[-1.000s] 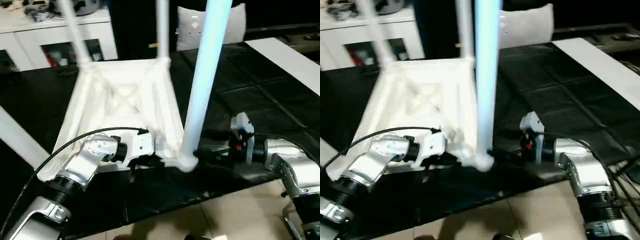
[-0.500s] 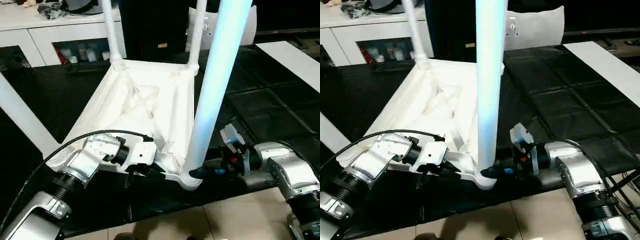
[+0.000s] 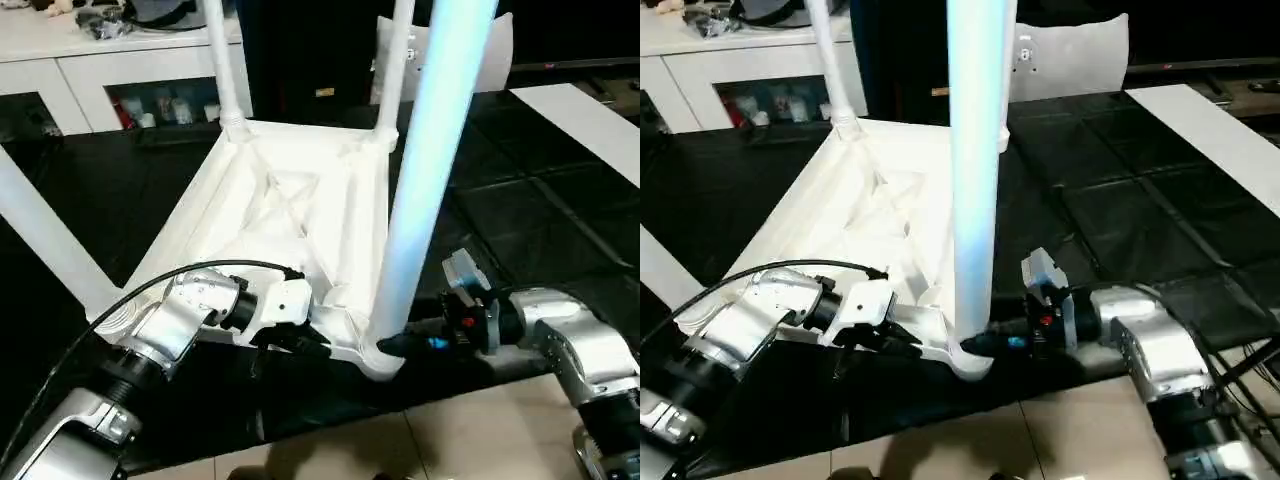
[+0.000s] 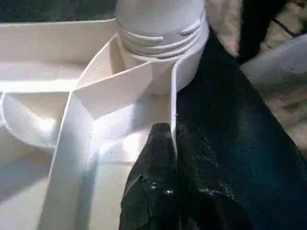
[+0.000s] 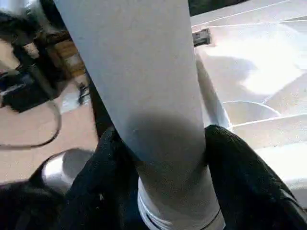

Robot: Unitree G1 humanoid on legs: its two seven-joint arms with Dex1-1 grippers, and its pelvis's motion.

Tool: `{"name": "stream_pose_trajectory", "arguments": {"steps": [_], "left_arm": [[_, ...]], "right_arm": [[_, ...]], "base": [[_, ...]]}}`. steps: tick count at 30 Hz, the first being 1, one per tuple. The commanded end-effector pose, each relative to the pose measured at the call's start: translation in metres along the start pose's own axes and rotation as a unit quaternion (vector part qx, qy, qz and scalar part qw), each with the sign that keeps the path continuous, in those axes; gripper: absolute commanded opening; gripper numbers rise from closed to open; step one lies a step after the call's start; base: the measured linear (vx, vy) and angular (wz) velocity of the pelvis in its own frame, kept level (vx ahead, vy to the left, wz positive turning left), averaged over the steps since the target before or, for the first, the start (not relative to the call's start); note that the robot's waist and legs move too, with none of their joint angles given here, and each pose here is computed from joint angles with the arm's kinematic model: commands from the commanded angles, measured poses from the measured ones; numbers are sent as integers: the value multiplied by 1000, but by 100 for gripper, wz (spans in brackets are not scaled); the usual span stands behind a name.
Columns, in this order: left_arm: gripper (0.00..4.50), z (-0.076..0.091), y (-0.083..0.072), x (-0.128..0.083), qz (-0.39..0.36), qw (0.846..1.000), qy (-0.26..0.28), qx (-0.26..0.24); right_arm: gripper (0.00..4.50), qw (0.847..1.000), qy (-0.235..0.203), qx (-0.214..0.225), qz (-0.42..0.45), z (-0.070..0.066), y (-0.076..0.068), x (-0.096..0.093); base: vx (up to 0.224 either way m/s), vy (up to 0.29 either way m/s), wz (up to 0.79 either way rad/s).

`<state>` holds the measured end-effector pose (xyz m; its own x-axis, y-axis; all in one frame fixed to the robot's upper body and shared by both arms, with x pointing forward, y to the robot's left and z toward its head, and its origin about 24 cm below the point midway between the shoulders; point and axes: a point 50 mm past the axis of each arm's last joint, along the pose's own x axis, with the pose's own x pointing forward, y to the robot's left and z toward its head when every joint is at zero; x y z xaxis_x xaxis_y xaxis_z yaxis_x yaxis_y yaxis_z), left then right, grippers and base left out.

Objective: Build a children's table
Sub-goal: Rotate leg to tighten

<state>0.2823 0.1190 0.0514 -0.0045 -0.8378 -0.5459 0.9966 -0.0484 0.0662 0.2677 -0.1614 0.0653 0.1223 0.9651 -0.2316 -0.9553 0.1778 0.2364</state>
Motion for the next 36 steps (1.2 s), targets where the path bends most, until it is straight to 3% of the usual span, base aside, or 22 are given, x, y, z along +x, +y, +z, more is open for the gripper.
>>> {"name": "stream_pose_trajectory", "arguments": {"steps": [1,6,10,11,13,14,16,20,26,29,30,36], "left_arm": [[0,17,-2,16,25,999,-28,0],[0,30,3,34,98,993,-43,-38],[0,47,18,52,168,982,-53,-65],[0,52,25,56,196,977,-49,-70],[0,53,27,58,208,974,-46,-72],[0,55,30,59,220,972,-42,-69],[0,56,33,60,242,967,-36,-68],[0,49,33,54,243,968,-21,-54],[0,32,32,39,228,973,-1,-27],[0,24,29,33,202,979,0,-17],[0,22,27,32,194,981,0,-13],[0,9,15,19,104,994,-3,21]], "right_arm": [[203,997,-8,5,-78,2,-7,13],[198,979,-28,34,-199,1,-20,39],[196,945,-47,75,-315,3,-38,63],[196,927,-51,91,-361,5,-45,72],[196,918,-50,98,-381,7,-49,76],[196,918,-60,104,-378,9,-49,81],[251,923,-82,102,-363,15,-47,89],[285,928,-100,86,-349,15,-44,85],[352,942,-112,33,-315,11,-44,48],[364,956,-98,-2,-278,10,-38,25],[388,959,-95,-7,-268,10,-37,20],[404,987,-52,-45,-145,14,-19,-14]], "base": [[0,0,0],[0,0,0],[0,0,0],[0,0,0],[0,0,0],[0,0,0],[0,0,0],[0,0,0],[0,0,0],[0,0,0],[0,0,0],[0,0,0]]}}
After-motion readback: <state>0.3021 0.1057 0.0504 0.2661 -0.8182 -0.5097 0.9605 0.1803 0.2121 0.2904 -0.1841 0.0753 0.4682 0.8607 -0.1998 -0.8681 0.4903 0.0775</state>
